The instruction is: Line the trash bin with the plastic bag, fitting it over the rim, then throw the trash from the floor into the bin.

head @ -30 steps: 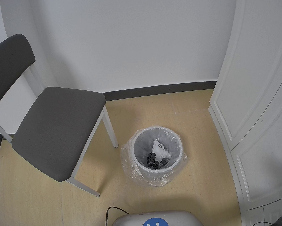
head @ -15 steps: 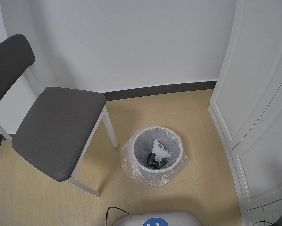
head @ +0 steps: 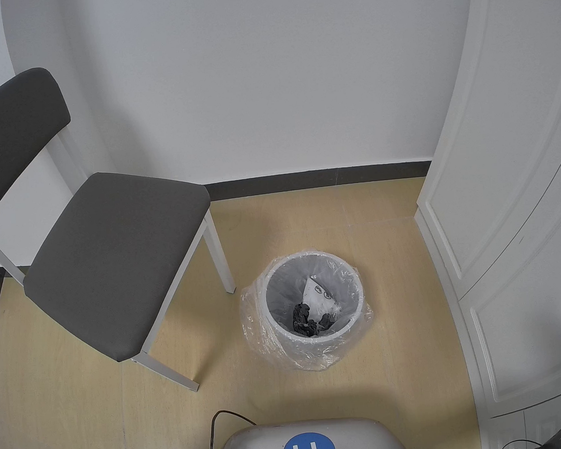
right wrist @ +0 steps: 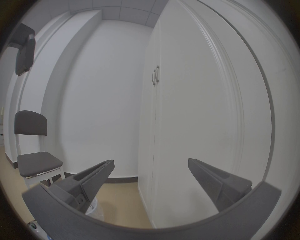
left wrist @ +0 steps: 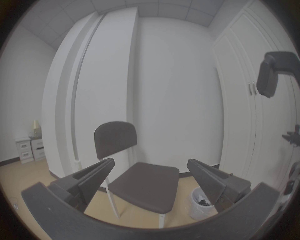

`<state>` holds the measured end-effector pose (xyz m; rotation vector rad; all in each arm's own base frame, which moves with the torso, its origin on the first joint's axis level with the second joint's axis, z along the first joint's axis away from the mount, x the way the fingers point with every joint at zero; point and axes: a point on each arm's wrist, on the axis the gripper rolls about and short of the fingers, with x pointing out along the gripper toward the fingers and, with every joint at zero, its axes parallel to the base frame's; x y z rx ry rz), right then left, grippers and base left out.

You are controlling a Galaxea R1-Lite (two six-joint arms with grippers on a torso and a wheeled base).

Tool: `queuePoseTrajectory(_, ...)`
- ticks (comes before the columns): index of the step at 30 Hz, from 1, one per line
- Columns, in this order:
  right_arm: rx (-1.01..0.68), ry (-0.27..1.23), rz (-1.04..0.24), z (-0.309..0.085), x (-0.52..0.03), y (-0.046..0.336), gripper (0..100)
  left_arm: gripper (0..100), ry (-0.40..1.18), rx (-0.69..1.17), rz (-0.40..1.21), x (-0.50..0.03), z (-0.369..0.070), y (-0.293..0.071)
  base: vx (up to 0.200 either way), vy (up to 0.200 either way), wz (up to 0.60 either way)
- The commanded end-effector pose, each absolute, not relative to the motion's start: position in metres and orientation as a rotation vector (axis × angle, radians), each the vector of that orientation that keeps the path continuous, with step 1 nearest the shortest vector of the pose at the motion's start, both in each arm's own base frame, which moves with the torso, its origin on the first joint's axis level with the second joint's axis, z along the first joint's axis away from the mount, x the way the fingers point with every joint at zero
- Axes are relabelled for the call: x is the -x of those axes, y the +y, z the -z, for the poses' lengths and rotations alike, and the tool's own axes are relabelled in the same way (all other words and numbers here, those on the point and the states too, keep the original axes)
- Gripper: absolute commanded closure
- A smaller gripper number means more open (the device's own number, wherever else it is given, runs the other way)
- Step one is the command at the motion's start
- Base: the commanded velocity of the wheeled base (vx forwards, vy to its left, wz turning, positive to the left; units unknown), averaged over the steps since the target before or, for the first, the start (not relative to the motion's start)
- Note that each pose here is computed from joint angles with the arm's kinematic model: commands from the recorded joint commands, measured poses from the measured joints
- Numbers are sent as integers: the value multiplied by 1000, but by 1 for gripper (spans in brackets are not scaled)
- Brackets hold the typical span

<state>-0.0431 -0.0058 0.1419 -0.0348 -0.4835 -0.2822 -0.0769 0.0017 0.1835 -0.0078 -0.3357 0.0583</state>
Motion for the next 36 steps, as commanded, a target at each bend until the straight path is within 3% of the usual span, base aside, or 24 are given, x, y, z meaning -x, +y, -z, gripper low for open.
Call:
queuePoseTrajectory(1, 137, -588, 250, -138, 43, -4, 0, 0, -376, -136, -21, 41, -134, 0, 0, 0, 0)
queuePoseTrajectory(5, 213, -660, 232, -141, 46, -3, 0, 0, -368, -152, -6, 30, -113, 0, 0, 0, 0)
queuePoseTrajectory(9, 228, -693, 211, -143, 48, -3, 0, 0, -193, -125, 11, 25, -95, 0, 0, 0, 0)
queuePoseTrajectory(11, 228, -688, 202, -142, 48, -2, 0, 0, -32, -118, 23, 23, -79, 0, 0, 0, 0)
queuePoseTrajectory(17, 216, -656, 194, -139, 45, -2, 0, 0, 6, -14, 23, 23, -75, 0, 0, 0, 0)
queuePoseTrajectory(26, 130, -355, 193, -112, 30, -4, 0, 0, 3, -12, 18, 23, -75, 0, 0, 0, 0)
queuePoseTrajectory(30, 125, -128, 176, -90, 24, -4, 0, 0, 3, -12, 18, 23, -75, 0, 0, 0, 0)
queuePoseTrajectory(36, 97, -59, 167, -82, 23, -4, 0, 0, 1, -12, 20, 23, -75, 0, 0, 0, 0)
